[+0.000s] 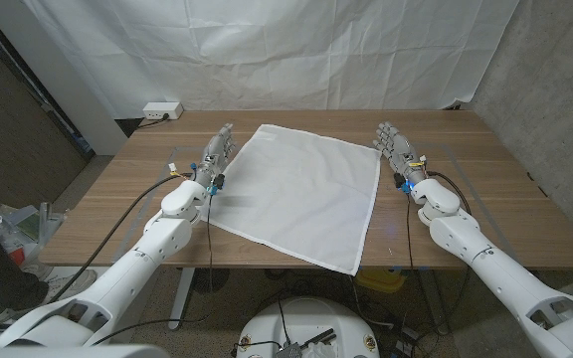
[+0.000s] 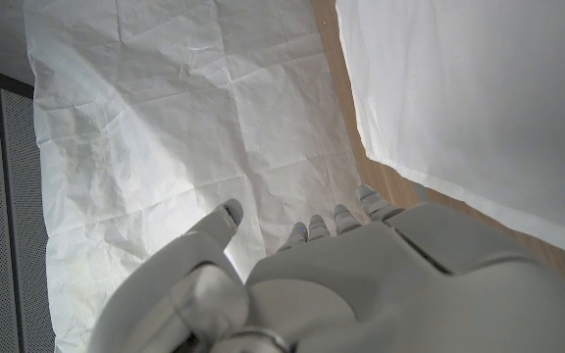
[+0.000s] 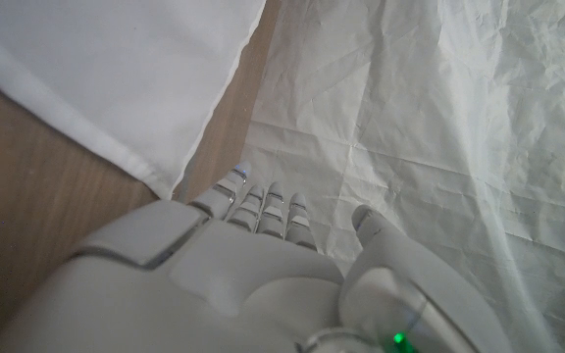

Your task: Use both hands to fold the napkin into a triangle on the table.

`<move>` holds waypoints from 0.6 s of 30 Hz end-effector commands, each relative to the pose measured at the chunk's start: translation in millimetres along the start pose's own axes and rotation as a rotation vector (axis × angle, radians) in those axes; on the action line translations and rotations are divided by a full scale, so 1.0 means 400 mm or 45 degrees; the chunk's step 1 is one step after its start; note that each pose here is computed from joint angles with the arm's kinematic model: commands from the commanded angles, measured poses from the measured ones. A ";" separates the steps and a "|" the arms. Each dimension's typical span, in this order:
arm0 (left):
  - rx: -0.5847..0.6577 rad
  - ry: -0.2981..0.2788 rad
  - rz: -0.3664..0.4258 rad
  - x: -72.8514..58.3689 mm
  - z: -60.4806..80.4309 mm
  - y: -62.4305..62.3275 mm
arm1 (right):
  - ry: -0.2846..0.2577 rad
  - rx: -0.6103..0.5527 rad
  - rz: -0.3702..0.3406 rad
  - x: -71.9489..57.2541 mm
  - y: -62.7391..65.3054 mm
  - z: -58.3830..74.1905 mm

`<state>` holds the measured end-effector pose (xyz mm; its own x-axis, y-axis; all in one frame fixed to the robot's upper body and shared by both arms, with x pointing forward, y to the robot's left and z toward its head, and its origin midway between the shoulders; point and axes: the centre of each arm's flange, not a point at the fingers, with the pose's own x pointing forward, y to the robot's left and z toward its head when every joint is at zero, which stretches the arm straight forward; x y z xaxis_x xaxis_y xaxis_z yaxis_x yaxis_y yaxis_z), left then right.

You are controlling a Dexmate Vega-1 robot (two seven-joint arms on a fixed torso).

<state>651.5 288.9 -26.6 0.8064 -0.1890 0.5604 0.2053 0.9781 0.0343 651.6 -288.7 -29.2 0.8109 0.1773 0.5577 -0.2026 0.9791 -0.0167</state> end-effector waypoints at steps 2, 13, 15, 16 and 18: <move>0.031 0.009 0.008 -0.006 0.001 0.008 | -0.002 0.006 -0.004 -0.001 0.007 0.001; 0.294 0.067 0.109 -0.034 0.031 -0.001 | -0.010 -0.027 -0.021 0.001 0.007 0.009; 0.351 0.073 0.134 -0.043 0.036 -0.004 | -0.008 -0.027 -0.022 0.000 0.007 0.008; 0.371 0.073 0.143 -0.047 0.038 -0.004 | -0.007 -0.029 -0.021 0.000 0.007 0.008; 0.401 0.074 0.157 -0.055 0.042 -0.005 | -0.007 -0.035 -0.022 0.000 0.006 0.007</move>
<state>645.1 286.5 -26.6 0.8338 -0.1611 0.5281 0.1013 0.9849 0.1404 649.7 -286.3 -26.9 0.8086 0.1665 0.5644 -0.1915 0.9814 -0.0151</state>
